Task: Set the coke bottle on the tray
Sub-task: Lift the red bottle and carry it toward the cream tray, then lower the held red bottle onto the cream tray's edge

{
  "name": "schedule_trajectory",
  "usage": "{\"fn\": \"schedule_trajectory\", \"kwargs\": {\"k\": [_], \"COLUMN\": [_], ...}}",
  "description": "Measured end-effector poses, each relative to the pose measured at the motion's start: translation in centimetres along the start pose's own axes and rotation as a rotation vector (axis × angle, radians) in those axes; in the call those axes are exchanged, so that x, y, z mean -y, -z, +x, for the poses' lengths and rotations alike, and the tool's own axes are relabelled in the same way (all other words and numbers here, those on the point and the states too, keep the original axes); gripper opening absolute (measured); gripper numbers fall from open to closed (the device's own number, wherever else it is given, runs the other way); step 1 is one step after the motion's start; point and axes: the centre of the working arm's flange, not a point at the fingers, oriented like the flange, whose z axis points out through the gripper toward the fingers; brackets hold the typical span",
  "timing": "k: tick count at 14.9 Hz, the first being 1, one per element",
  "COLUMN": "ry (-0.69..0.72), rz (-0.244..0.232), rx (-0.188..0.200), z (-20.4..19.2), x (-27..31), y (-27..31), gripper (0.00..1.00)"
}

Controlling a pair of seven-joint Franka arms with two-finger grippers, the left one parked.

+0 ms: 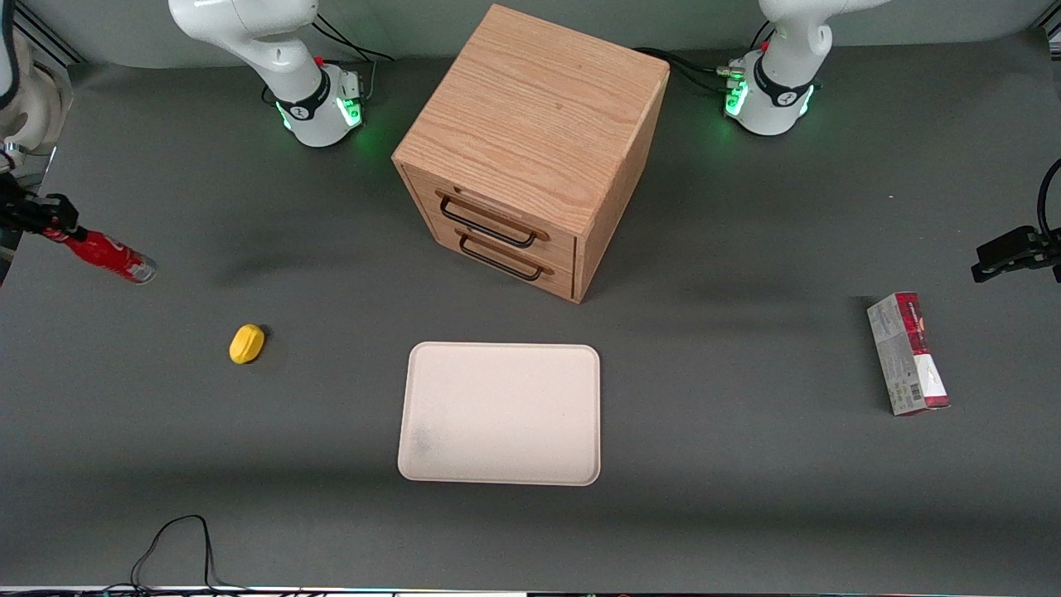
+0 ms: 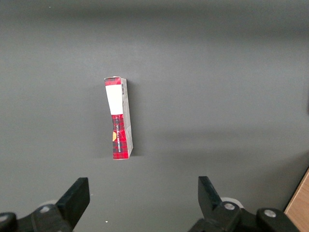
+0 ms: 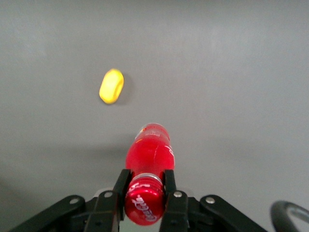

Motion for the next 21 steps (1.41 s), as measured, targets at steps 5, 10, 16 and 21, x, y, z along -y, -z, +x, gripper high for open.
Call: {"fn": "schedule_trajectory", "kwargs": {"k": [5,10,16,21], "ry": [0.001,0.022,0.025,0.020], "rz": [-0.011,0.004,0.055,0.055], "rx": [-0.039,-0.110,-0.115,-0.138], "z": [8.3,12.5,15.8,20.0], "x": [11.0,21.8,34.6,43.3], "y": [7.3,11.7,9.6,-0.3], "gripper": [0.32,0.32,0.32,0.32]}}
